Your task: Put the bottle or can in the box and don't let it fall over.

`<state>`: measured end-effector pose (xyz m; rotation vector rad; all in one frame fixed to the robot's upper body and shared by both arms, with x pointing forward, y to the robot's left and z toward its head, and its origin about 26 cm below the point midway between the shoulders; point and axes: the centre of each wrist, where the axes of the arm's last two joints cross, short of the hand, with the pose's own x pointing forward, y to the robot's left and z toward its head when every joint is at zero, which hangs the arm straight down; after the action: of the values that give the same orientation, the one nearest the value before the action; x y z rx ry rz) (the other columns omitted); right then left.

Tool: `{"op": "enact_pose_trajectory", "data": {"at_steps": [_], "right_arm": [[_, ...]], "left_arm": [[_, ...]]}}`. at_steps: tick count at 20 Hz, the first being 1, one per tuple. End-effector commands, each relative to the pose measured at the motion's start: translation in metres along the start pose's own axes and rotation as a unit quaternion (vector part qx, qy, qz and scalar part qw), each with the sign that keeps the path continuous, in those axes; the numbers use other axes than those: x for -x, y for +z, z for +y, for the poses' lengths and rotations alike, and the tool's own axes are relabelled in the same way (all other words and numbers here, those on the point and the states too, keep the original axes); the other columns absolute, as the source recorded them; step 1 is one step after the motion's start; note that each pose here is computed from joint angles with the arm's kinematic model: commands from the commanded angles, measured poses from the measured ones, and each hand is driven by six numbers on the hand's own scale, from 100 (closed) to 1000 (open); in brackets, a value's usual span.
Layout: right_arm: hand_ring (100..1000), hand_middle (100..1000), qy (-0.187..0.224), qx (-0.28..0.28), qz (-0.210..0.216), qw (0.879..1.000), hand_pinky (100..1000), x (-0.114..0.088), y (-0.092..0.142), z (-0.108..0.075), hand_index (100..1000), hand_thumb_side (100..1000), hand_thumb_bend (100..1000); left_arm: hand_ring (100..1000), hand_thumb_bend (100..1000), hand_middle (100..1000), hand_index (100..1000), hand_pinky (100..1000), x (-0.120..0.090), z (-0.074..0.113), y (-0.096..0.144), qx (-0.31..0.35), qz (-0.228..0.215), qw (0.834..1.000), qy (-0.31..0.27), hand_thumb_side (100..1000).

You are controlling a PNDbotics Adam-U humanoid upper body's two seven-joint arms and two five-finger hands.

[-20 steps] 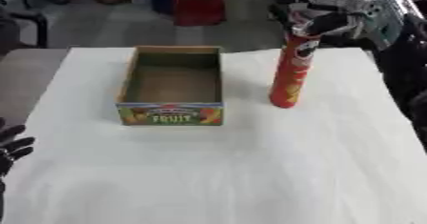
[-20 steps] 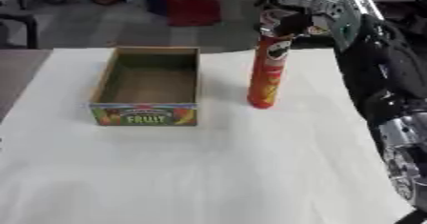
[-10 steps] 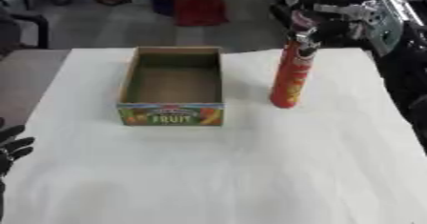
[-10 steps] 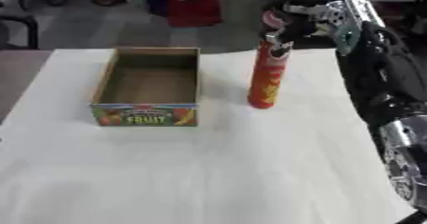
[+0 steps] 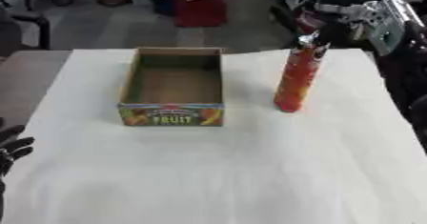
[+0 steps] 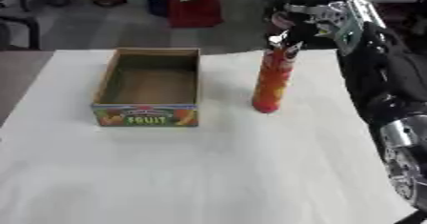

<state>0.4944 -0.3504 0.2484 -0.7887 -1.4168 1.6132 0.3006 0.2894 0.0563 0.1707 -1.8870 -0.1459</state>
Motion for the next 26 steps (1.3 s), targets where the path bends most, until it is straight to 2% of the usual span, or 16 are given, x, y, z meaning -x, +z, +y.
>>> {"op": "enact_pose_trajectory", "data": {"at_steps": [1, 2, 3, 5, 11, 14, 16, 20, 23, 26], "right_arm": [[379, 528, 0.011, 0.023, -0.005, 1.000, 308, 0.001, 0.004, -0.006, 634, 100, 100], [368, 507, 0.012, 0.033, -0.007, 0.999, 291, 0.001, 0.004, -0.007, 620, 100, 100], [334, 441, 0.013, 0.046, -0.010, 0.999, 242, 0.000, 0.004, -0.009, 565, 100, 100], [314, 373, 0.020, 0.071, -0.015, 0.997, 213, -0.002, 0.005, -0.014, 525, 100, 100], [294, 286, 0.039, 0.142, -0.044, 0.988, 181, -0.013, 0.005, -0.041, 454, 100, 100], [294, 281, 0.053, 0.173, -0.069, 0.981, 176, -0.026, 0.003, -0.059, 451, 100, 100], [294, 314, 0.060, 0.193, -0.091, 0.975, 174, -0.037, -0.001, -0.069, 448, 100, 100], [295, 305, 0.065, 0.233, -0.143, 0.960, 174, -0.068, -0.015, -0.084, 451, 100, 100], [299, 299, 0.058, 0.252, -0.178, 0.950, 176, -0.092, -0.026, -0.088, 456, 100, 100], [305, 302, 0.044, 0.254, -0.210, 0.943, 185, -0.113, -0.039, -0.083, 467, 100, 100]], "left_arm": [[740, 250, 774, 974, 787, -0.008, 0.007, -0.004, -0.003, -0.015, 1.000, -0.008, 1000], [740, 249, 774, 974, 786, -0.008, 0.006, -0.004, -0.003, -0.015, 1.000, -0.008, 1000], [740, 249, 774, 974, 787, -0.008, 0.006, -0.004, -0.003, -0.015, 1.000, -0.007, 1000], [740, 248, 774, 974, 786, -0.008, 0.006, -0.004, -0.002, -0.015, 1.000, -0.007, 1000], [739, 241, 774, 975, 786, -0.008, 0.006, -0.004, -0.002, -0.014, 1.000, -0.006, 1000], [739, 243, 774, 975, 785, -0.008, 0.005, -0.005, 0.000, -0.014, 1.000, -0.006, 1000], [739, 243, 774, 975, 786, -0.009, 0.005, -0.005, 0.002, -0.016, 1.000, -0.005, 1000], [739, 245, 774, 975, 786, -0.010, 0.002, -0.007, 0.006, -0.019, 1.000, 0.000, 1000], [739, 248, 774, 975, 787, -0.012, -0.004, -0.011, 0.015, -0.024, 1.000, 0.007, 1000], [738, 249, 774, 975, 787, -0.014, -0.008, -0.014, 0.021, -0.029, 0.999, 0.015, 1000]]}}
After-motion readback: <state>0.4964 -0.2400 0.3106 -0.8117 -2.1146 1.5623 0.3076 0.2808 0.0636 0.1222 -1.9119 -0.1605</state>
